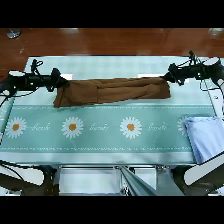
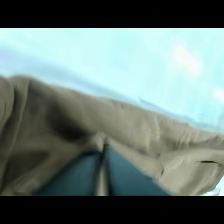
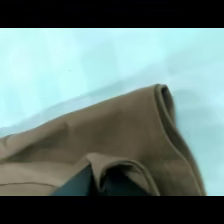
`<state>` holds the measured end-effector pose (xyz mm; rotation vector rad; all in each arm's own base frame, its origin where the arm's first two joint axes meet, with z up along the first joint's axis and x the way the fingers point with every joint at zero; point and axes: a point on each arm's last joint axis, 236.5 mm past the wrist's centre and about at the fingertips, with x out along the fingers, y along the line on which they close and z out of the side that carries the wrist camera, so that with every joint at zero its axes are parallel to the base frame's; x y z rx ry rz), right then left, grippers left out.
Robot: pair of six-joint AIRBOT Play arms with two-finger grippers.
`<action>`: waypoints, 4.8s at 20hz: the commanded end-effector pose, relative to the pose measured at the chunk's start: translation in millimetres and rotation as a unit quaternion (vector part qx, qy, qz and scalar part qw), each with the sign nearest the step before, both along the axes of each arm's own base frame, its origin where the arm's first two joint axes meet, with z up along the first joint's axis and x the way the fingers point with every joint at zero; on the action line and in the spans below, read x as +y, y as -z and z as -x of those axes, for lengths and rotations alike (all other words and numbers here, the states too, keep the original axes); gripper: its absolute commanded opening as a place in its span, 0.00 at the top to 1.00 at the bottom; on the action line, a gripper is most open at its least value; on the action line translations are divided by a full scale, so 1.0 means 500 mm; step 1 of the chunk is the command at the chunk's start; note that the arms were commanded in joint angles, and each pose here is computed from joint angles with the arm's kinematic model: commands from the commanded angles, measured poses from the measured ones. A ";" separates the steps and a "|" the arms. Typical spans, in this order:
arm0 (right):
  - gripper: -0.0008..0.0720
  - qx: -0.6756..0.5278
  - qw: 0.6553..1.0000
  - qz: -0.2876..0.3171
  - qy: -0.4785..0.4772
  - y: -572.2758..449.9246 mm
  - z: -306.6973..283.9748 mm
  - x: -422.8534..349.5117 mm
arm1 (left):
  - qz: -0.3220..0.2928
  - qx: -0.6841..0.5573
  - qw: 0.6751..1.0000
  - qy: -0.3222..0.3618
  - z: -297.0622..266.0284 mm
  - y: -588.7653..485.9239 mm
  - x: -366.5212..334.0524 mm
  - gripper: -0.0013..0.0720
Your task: Fold the shirts.
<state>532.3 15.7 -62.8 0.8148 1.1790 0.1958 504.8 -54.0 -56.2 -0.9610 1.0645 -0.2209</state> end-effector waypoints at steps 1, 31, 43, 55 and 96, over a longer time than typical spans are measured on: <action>0.14 -0.001 1.000 -0.017 -0.007 -0.001 -0.009 0.006 | 0.010 -0.001 1.000 0.021 -0.004 -0.013 -0.003 0.05; 0.96 -0.018 0.983 0.131 -0.130 -0.258 0.254 -0.025 | -0.185 -0.242 0.931 0.201 0.200 -0.254 -0.359 0.96; 0.95 -0.100 0.984 0.134 -0.061 -0.386 0.421 0.036 | -0.105 -0.121 0.877 0.452 0.343 -0.037 -0.913 0.96; 0.95 -0.162 0.982 0.063 -0.075 -0.446 0.391 0.115 | -0.037 -0.121 0.902 0.413 0.216 -0.231 -0.772 0.96; 0.13 0.122 0.986 -0.109 -0.010 0.050 0.404 0.323 | -0.136 -0.127 0.982 -0.018 0.505 -0.183 -0.043 0.96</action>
